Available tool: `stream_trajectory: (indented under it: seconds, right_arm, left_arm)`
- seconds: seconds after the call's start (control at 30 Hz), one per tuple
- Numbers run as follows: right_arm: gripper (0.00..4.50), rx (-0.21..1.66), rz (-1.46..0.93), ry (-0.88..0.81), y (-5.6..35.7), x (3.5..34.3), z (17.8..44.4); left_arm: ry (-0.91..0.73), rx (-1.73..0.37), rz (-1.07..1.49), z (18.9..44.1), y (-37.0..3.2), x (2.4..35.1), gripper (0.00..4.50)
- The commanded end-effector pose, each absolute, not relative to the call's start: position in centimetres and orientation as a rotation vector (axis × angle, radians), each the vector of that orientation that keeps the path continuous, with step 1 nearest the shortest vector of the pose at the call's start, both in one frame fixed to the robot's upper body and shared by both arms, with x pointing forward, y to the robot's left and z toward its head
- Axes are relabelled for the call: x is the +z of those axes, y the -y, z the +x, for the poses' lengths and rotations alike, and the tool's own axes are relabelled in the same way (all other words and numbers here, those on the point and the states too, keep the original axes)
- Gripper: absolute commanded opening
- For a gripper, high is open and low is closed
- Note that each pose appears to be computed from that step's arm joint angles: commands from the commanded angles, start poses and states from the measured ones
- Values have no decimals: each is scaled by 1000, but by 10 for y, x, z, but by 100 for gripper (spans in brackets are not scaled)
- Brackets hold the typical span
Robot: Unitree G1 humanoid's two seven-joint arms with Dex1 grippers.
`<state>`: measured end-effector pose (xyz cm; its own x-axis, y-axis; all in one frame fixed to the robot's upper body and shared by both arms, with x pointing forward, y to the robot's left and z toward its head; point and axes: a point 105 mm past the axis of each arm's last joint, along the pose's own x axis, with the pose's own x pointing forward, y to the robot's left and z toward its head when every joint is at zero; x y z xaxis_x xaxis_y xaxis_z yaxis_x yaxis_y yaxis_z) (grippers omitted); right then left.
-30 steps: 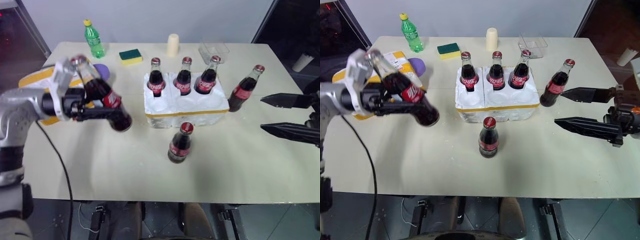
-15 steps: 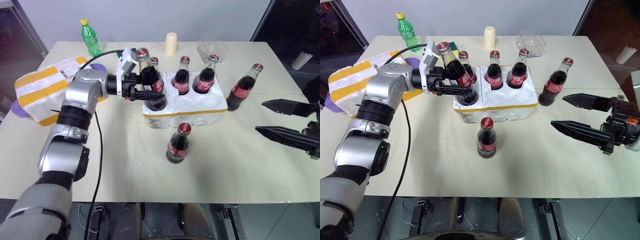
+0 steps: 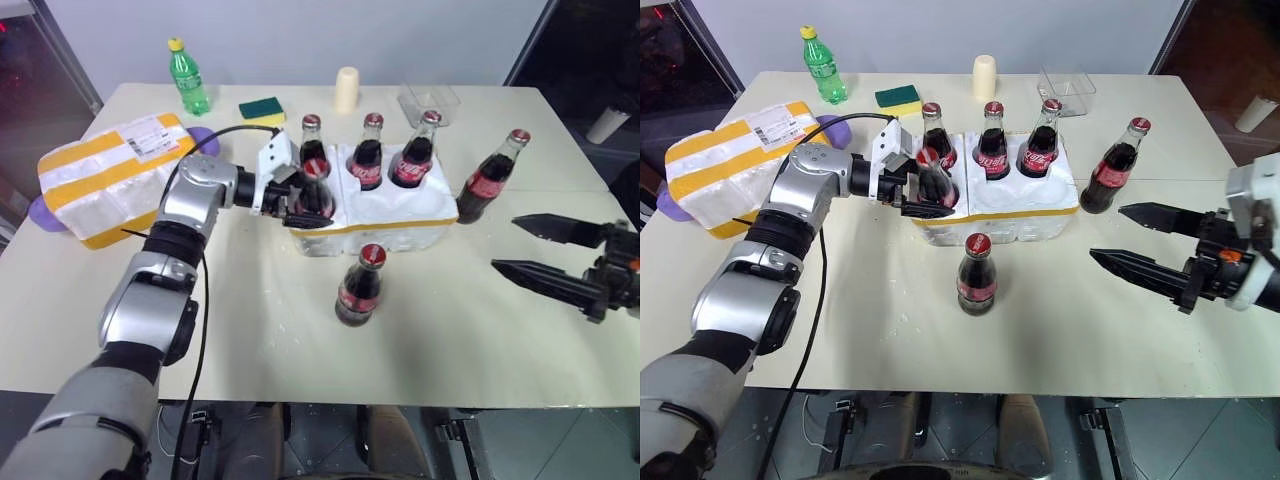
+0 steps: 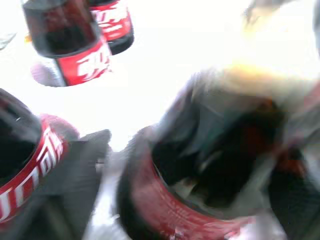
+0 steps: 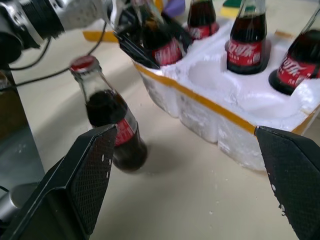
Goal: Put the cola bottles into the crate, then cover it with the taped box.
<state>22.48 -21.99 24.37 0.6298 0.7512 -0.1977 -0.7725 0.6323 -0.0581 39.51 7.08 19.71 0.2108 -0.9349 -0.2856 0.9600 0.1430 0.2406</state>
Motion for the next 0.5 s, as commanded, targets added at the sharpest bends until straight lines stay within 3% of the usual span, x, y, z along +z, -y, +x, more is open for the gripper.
stream_trajectory:
  seconds: [0.03, 0.17, 0.33, 0.4, 0.5]
  right_arm:
    - [450, 886, -176, -96, 214, 252, 228]
    - [450, 936, -185, -102, 204, 246, 225]
    - [450, 979, -146, -157, 190, 226, 224]
    - [450, 1008, -160, -172, 180, 215, 223]
    - [450, 1083, -145, -195, 163, 202, 218]
  left_arm:
    - [-40, -1337, 413, 396, -81, 210, 447]
    - [40, -1363, 330, 382, -98, 245, 447]
    - [72, -1432, 234, 340, -124, 285, 447]
    - [37, -1474, 215, 314, -139, 293, 447]
    - [-124, -1589, 261, 267, -153, 275, 447]
